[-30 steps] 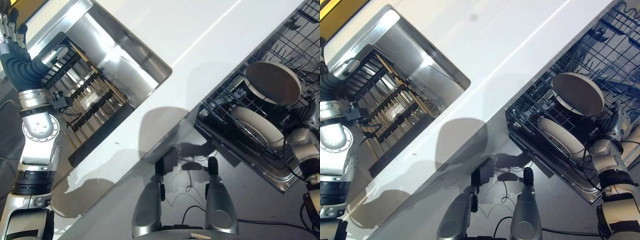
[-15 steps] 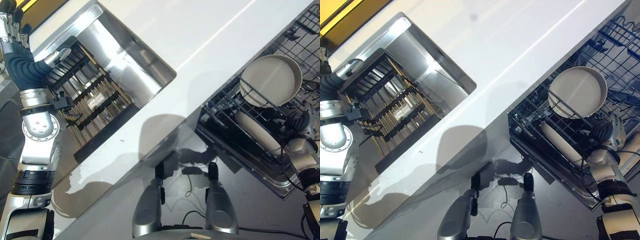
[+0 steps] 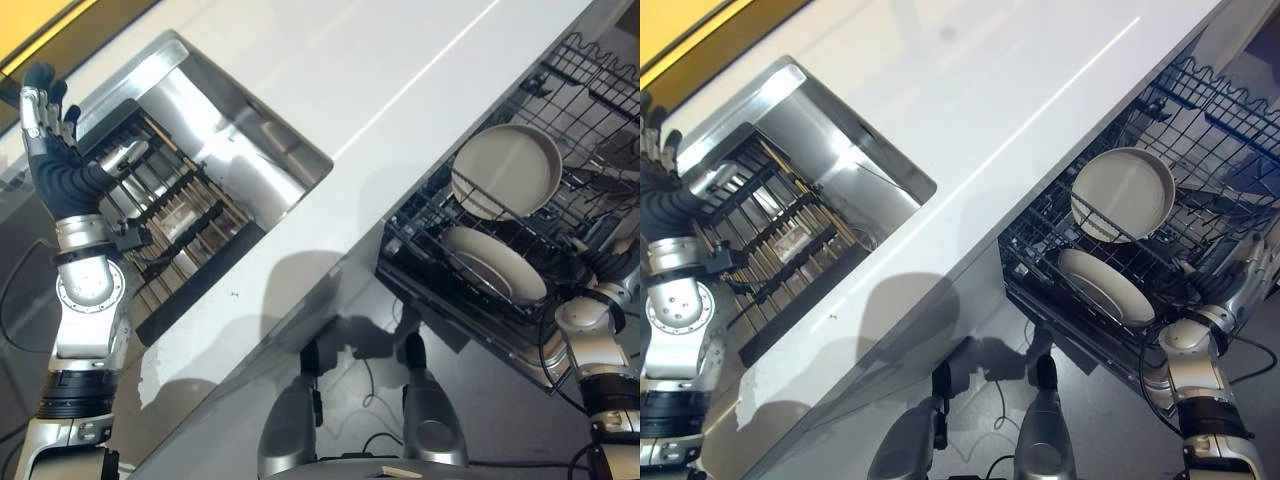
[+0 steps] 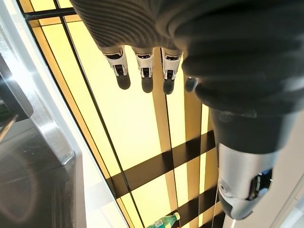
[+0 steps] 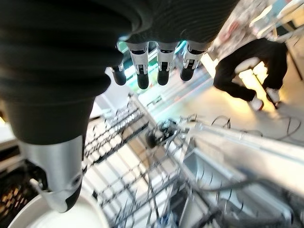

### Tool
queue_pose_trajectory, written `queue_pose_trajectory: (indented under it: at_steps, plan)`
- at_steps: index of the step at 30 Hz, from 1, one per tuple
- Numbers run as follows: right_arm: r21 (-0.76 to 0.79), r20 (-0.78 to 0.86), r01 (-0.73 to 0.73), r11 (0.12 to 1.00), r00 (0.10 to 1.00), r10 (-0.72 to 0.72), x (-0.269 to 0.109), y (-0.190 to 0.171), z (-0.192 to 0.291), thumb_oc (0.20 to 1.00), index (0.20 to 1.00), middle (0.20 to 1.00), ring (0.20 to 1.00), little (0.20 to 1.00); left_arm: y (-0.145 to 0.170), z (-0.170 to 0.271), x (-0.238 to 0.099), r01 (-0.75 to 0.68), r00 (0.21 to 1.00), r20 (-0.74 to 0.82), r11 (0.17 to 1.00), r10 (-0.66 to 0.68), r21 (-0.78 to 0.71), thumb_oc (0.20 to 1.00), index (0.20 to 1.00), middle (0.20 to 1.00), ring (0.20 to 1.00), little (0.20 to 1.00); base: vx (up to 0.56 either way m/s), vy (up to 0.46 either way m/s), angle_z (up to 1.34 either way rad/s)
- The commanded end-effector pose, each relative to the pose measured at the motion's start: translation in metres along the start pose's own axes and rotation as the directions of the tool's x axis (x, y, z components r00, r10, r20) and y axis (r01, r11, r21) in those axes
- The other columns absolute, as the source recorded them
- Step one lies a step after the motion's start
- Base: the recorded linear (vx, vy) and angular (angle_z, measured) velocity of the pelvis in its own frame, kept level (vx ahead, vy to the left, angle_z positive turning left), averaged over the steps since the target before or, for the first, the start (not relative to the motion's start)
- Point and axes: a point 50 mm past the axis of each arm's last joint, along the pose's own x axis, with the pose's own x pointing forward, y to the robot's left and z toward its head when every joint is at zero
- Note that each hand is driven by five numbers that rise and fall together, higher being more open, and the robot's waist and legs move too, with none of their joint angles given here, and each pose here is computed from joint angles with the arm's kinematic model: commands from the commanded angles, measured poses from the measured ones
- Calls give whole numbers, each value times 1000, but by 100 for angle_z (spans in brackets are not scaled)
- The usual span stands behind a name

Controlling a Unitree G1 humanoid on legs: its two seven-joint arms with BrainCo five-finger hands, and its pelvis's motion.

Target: Pick up plates and place into dishwasher.

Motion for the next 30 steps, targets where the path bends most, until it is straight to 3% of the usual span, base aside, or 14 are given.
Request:
queue_pose_trajectory:
  at_steps: [1,6,14,24,30]
  plan:
    - [27,88,113,993,989,-115,4,-21,7,1000,1000,1000,1000,1000,12,7,-3,-47,997,53,999,48,-21,1000,1000,1000,1000,1000,50,169,-7]
    - [95,36,107,990,993,-110,9,-27,2,1000,1000,1000,1000,1000,11,0,-15,-67,998,9,996,68,-57,1000,1000,1000,1000,1000,32,184,-6]
    - [430,2,22,903,1000,-25,24,-12,33,1000,1000,1000,1000,1000,-13,-5,-14,-80,997,-10,990,79,-116,1000,1000,1000,1000,1000,-57,155,-19]
    - [496,107,-80,865,994,31,40,-5,62,1000,1000,1000,1000,1000,-21,-4,-11,-92,996,-18,983,90,-159,1000,1000,1000,1000,1000,20,113,-8]
    - [518,133,-61,853,991,-10,46,-9,75,1000,1000,1000,1000,1000,-25,-2,-12,-86,996,-28,982,82,-168,1000,1000,1000,1000,1000,35,33,6]
